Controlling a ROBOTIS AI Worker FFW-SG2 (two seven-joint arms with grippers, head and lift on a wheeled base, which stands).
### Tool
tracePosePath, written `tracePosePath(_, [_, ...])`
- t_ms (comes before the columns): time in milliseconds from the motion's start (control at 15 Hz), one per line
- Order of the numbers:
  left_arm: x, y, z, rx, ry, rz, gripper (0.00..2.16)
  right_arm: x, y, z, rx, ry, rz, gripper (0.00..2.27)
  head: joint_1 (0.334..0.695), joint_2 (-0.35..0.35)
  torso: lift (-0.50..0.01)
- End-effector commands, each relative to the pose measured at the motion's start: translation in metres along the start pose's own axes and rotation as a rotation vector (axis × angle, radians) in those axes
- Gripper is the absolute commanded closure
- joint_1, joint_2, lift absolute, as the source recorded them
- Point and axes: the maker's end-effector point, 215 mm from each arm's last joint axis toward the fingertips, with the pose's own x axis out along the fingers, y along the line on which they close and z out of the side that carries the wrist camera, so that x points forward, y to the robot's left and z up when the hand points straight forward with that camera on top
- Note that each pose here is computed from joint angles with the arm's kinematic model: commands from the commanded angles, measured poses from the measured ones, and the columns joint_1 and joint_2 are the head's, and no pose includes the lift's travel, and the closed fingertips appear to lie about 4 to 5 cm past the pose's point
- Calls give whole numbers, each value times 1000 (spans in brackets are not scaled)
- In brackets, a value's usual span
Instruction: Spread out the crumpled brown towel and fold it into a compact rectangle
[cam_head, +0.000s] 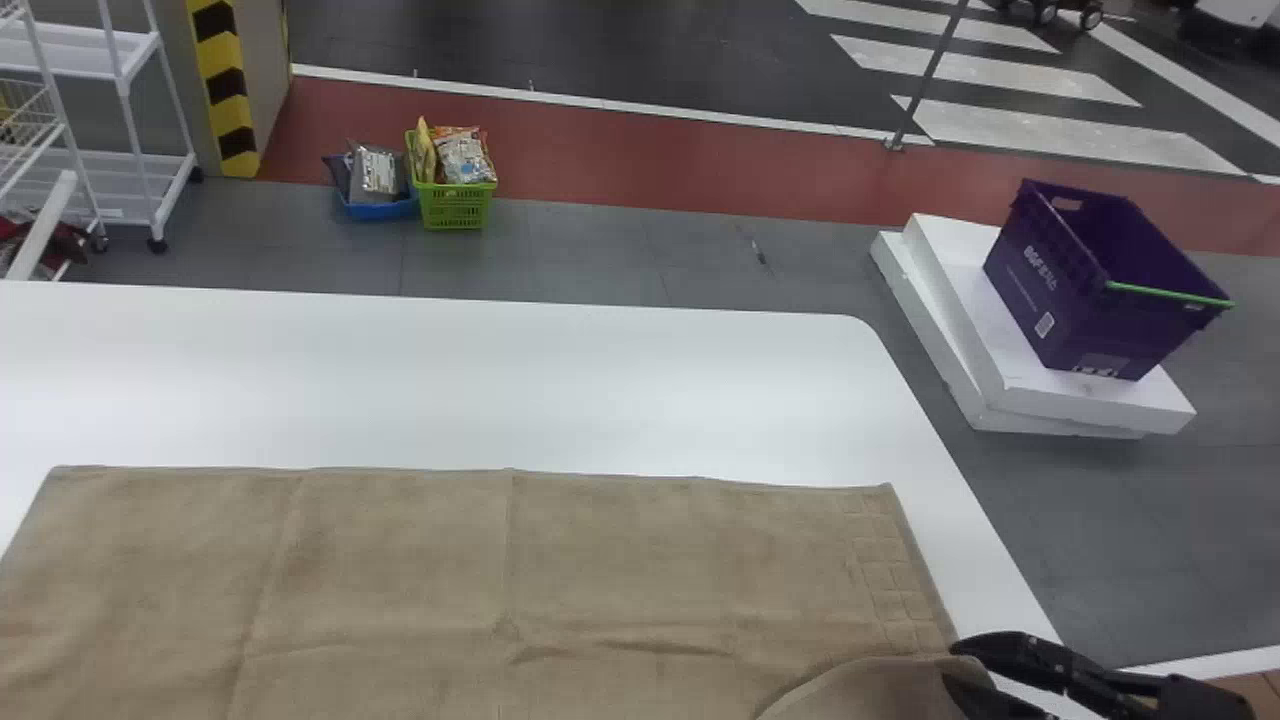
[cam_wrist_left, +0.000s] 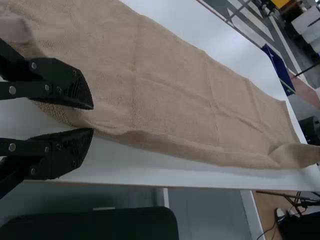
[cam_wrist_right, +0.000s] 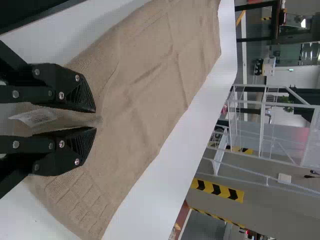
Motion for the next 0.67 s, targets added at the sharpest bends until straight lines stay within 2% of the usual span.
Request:
tracePosePath(0, [-13,3,-11,-4,35,5,39,-17,-13,11,50,-47,-40,103,695,-267,-127])
tracePosePath(133, [-28,6,-24,-8,72,-1,56,-36,-27,22,105,-83,-84,100,695,-271,-127])
tracePosePath(400, [-56,38,-23,-8,89,92,56,-57,-59,47,220,-192,-150,113,695,-258,-127])
tracePosePath(467, [-59,48,-18,-40,75,135,53,-58,-68,54,261,-224,-162,113,695,-257,-127])
tracePosePath(533, [-58,61,-18,-111,69,184,56,-55,-79,60,317,-256,-170,120,695,-256,-127])
tracePosePath(600, [-51,75,-13,-153,52,247,66,-49,-86,65,343,-270,-169,134,695,-254,-127])
